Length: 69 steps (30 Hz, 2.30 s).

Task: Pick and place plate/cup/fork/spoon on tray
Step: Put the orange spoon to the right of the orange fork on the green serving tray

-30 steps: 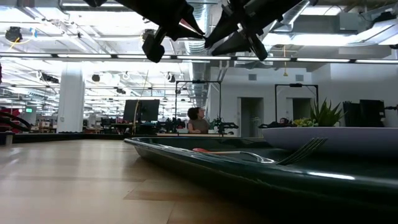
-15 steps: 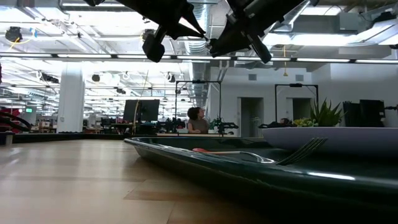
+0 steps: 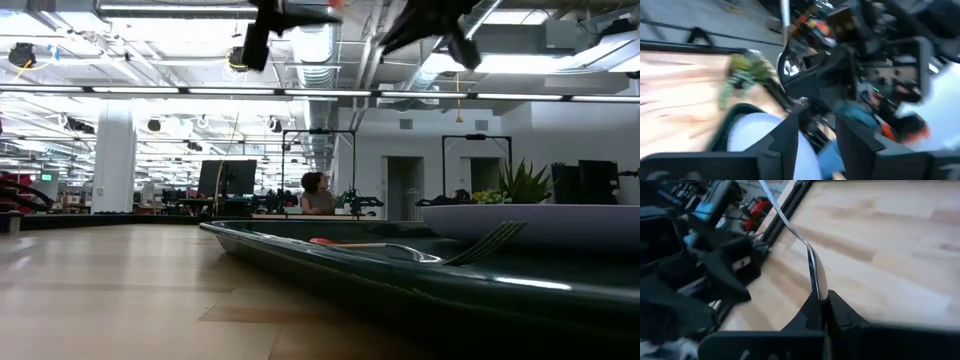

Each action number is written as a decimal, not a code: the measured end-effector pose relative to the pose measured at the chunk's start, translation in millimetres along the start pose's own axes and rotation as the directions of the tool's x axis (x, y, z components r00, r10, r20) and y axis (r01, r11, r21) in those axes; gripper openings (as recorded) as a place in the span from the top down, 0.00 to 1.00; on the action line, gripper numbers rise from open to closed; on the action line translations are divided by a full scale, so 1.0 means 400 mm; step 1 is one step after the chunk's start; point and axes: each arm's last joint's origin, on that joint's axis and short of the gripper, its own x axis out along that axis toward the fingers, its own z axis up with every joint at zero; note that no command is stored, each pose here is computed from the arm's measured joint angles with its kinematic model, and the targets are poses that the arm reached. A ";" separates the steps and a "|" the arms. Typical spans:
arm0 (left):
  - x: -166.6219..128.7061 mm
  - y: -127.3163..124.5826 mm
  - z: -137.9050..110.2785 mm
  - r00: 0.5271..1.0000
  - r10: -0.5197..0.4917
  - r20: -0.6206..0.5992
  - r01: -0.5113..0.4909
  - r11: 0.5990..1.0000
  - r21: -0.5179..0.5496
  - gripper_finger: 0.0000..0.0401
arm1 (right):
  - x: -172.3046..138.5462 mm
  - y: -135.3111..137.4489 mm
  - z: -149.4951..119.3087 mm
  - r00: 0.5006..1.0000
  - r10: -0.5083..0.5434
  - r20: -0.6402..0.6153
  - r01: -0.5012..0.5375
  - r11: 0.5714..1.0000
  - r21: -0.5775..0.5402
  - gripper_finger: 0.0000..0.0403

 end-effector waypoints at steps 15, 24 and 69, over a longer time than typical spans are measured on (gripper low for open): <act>-0.215 -0.084 0.161 0.991 -0.129 0.032 0.117 0.960 0.255 0.70 | -0.029 0.129 -0.324 0.977 0.177 -0.118 -0.123 0.923 0.365 0.99; -0.265 -0.074 0.176 0.998 -0.059 0.019 0.052 0.960 0.277 0.70 | -0.008 0.111 -0.522 0.958 0.138 -0.250 0.032 0.818 0.574 0.99; -0.266 -0.018 0.125 0.984 0.156 -0.088 -0.123 0.945 0.304 0.70 | 0.233 0.079 -0.586 0.787 0.143 -0.601 0.414 0.599 0.685 0.96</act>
